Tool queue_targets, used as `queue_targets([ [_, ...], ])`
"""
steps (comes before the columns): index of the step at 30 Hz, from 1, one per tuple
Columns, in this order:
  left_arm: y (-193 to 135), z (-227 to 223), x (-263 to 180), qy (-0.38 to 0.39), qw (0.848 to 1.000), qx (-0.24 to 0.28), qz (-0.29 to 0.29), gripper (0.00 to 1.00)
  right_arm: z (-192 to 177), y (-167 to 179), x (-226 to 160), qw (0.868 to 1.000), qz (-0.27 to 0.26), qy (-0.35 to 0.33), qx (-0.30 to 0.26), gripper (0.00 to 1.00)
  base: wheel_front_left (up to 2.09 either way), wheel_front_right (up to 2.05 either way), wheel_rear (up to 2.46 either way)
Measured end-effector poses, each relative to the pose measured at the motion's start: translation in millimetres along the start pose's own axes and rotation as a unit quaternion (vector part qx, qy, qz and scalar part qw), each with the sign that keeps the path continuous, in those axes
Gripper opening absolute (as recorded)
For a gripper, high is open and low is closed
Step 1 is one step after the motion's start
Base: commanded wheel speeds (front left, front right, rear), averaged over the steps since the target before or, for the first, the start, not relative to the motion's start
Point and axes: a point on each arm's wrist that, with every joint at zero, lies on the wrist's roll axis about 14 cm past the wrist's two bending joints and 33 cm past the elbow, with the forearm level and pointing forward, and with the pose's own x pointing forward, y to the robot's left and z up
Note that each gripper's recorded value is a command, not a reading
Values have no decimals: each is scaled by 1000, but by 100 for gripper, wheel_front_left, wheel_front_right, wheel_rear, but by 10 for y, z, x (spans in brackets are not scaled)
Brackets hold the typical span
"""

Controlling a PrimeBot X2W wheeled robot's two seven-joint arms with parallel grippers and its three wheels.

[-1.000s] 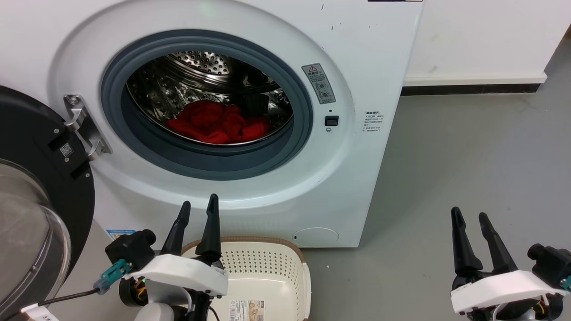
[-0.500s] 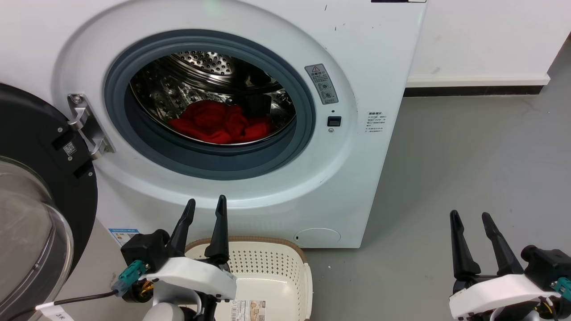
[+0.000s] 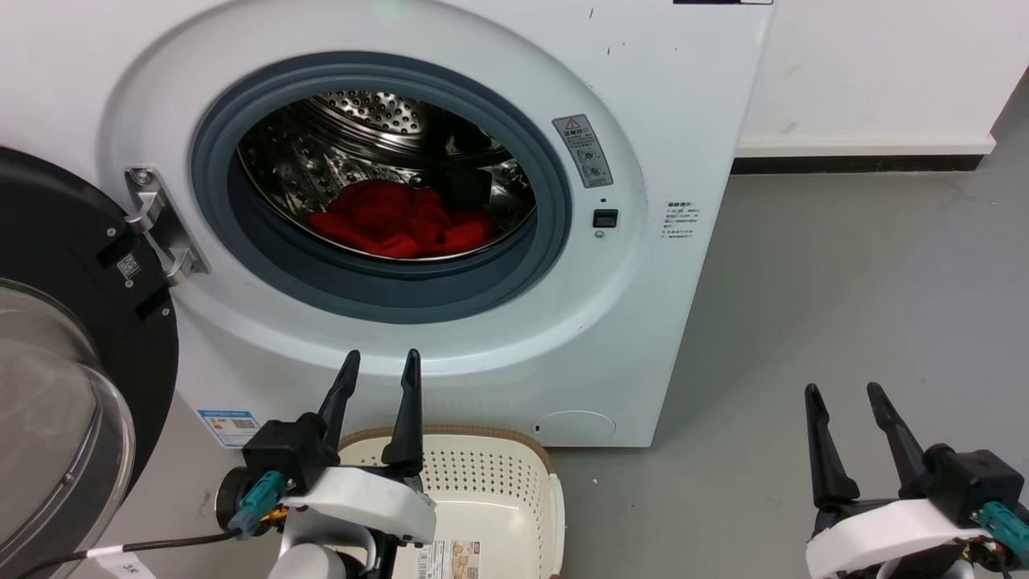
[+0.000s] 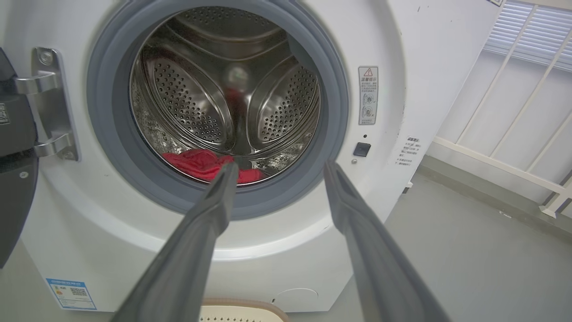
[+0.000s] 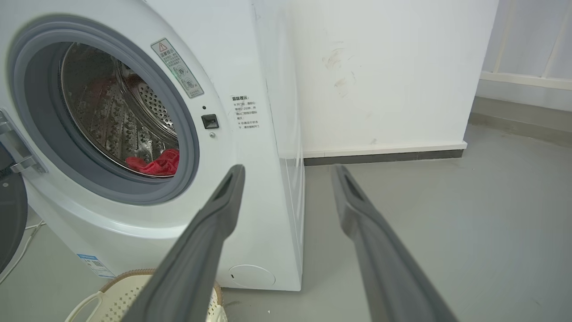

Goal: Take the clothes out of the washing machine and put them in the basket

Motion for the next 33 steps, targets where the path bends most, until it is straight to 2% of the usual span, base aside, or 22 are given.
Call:
queue_targets([
  [20,194,89,-24,-20,995,99,20,100,-66,40,-3,996,16,13,-82,100,0,0,0],
  [33,313,43,-74,-12,993,107,38,100,-103,24,-6,995,16,19,-96,100,0,0,0],
])
